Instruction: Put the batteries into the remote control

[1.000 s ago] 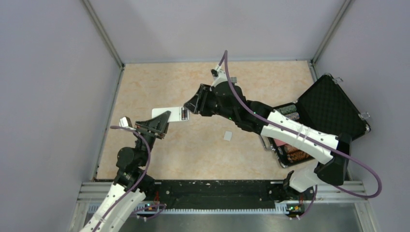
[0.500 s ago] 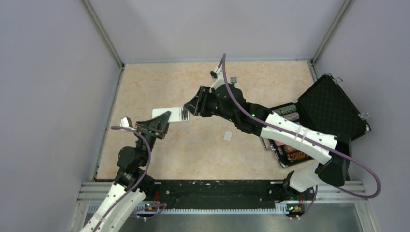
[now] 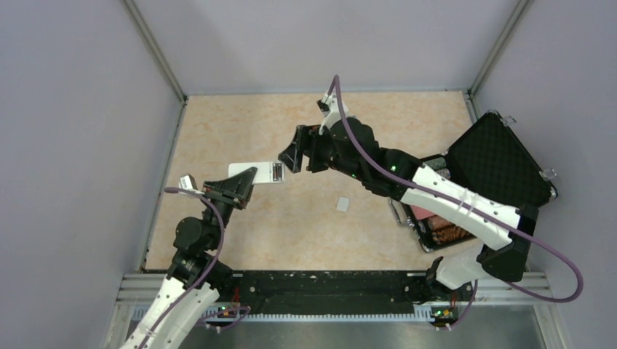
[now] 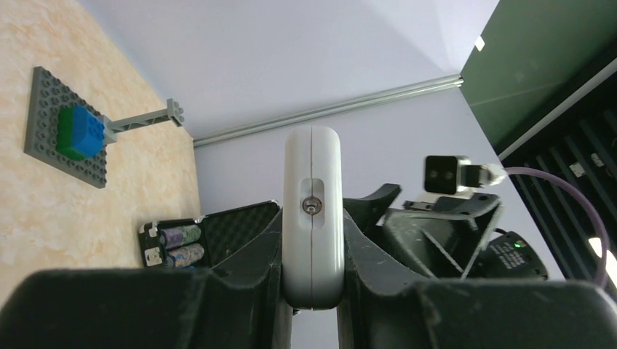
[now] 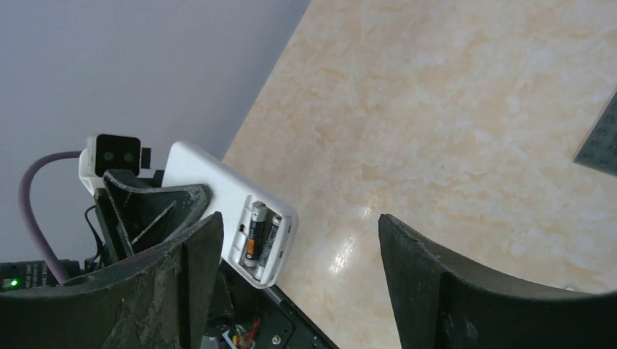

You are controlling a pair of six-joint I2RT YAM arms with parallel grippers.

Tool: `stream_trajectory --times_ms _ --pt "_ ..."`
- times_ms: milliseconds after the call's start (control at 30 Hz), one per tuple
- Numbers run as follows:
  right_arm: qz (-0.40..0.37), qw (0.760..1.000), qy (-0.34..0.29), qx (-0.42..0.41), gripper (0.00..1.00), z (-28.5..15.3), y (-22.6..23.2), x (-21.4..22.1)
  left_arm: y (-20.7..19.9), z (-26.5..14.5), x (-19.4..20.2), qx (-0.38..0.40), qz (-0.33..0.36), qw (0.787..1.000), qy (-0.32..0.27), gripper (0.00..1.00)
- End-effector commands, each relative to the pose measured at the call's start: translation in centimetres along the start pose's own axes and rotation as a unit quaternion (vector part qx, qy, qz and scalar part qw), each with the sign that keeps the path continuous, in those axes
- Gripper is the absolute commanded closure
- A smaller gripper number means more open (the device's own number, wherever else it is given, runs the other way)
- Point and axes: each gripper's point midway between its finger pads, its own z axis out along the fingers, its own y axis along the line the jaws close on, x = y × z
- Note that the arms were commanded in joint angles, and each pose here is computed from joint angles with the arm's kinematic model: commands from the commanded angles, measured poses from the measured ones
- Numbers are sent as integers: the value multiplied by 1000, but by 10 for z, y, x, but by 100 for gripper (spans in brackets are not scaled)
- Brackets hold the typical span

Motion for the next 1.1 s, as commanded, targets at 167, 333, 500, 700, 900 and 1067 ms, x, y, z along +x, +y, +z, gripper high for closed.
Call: stream_trajectory --times_ms 167,333,500,700,900,1067 --pt "-36 998 -31 30 2 -46 -2 -47 -27 -7 -3 55 20 998 -4 100" --pt "213 976 28 -24 1 -43 13 -25 -29 -11 -11 111 10 993 -34 100" --pt "376 920 25 -110 1 -43 40 -28 -28 -12 -11 137 35 989 -40 100" --pt "474 870 99 -94 1 -31 42 -7 -34 -12 -11 159 68 984 -46 100" --pt "523 840 110 -87 1 -19 38 3 -39 -15 -11 174 80 980 -49 100" --pt "540 829 115 -85 1 -11 41 6 -42 -12 -14 176 79 980 -57 100"
